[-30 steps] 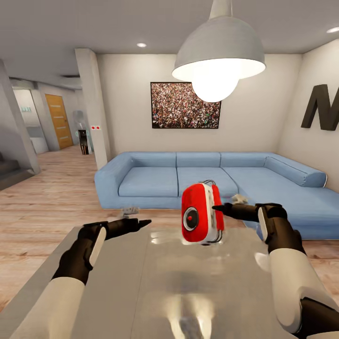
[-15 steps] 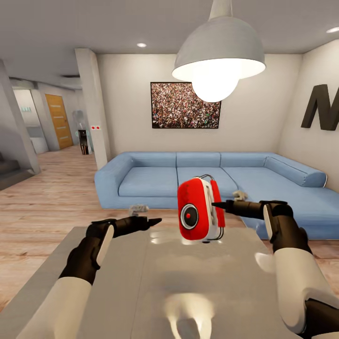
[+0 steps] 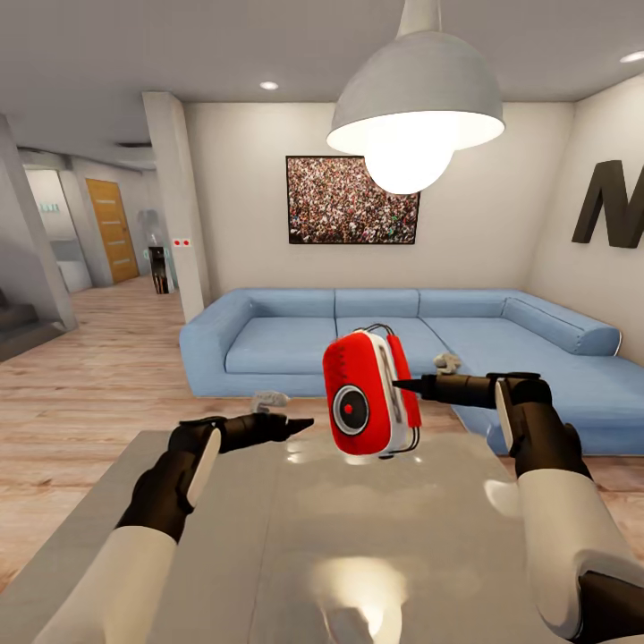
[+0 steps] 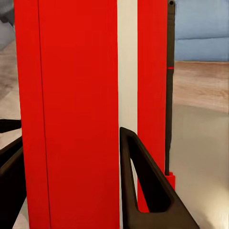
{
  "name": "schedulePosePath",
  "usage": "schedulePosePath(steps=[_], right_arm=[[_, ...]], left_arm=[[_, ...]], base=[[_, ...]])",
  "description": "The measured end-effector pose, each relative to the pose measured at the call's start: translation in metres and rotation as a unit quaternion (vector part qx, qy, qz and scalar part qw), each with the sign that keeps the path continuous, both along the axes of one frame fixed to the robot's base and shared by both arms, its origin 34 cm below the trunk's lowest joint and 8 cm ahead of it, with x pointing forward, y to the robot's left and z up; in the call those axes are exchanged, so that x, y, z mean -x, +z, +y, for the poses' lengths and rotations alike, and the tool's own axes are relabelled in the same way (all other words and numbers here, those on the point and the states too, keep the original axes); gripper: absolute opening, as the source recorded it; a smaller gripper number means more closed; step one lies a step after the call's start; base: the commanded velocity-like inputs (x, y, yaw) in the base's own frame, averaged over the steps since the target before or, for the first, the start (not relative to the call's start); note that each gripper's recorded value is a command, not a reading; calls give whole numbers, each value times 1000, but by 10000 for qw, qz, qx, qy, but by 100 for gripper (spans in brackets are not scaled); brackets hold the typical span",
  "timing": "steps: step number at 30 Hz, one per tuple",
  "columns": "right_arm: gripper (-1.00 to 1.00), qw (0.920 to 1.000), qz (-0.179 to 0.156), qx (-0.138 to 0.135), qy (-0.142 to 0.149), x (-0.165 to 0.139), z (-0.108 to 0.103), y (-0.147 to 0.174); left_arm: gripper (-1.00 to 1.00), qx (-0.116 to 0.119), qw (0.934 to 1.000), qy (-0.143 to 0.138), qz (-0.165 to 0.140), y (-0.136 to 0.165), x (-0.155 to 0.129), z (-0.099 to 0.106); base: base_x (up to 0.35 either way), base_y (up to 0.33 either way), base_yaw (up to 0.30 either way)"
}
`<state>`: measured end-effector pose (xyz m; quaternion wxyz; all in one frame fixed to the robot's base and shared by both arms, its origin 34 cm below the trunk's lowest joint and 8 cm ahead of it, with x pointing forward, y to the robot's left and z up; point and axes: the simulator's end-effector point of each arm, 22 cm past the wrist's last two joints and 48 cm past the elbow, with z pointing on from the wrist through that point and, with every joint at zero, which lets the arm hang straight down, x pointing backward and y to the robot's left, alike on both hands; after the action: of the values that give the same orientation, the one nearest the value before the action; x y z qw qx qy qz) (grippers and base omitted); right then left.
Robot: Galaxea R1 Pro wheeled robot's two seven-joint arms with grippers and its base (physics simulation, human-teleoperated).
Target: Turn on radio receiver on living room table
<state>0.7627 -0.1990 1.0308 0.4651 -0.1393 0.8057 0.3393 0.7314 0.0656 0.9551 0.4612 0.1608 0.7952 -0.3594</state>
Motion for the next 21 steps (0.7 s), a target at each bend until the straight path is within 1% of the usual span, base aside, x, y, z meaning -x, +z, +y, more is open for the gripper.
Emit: schedulePosePath(steps=[6,11,21], right_arm=[[-100,9999,-115,-51,112,4,4,10],[-100,9997,-162,-82,188,6,6,15],[-100,9996,-178,-90,222,7,7,16]], left_arm=[[100,-119,9998,-149,-16,-3,5,-11],[100,-152,9997,-189,-19,-4,6,-14],[100,-213,9994,-279,-48,-3,10,-20]], base=[[0,0,0],[0,0,0],[0,0,0]])
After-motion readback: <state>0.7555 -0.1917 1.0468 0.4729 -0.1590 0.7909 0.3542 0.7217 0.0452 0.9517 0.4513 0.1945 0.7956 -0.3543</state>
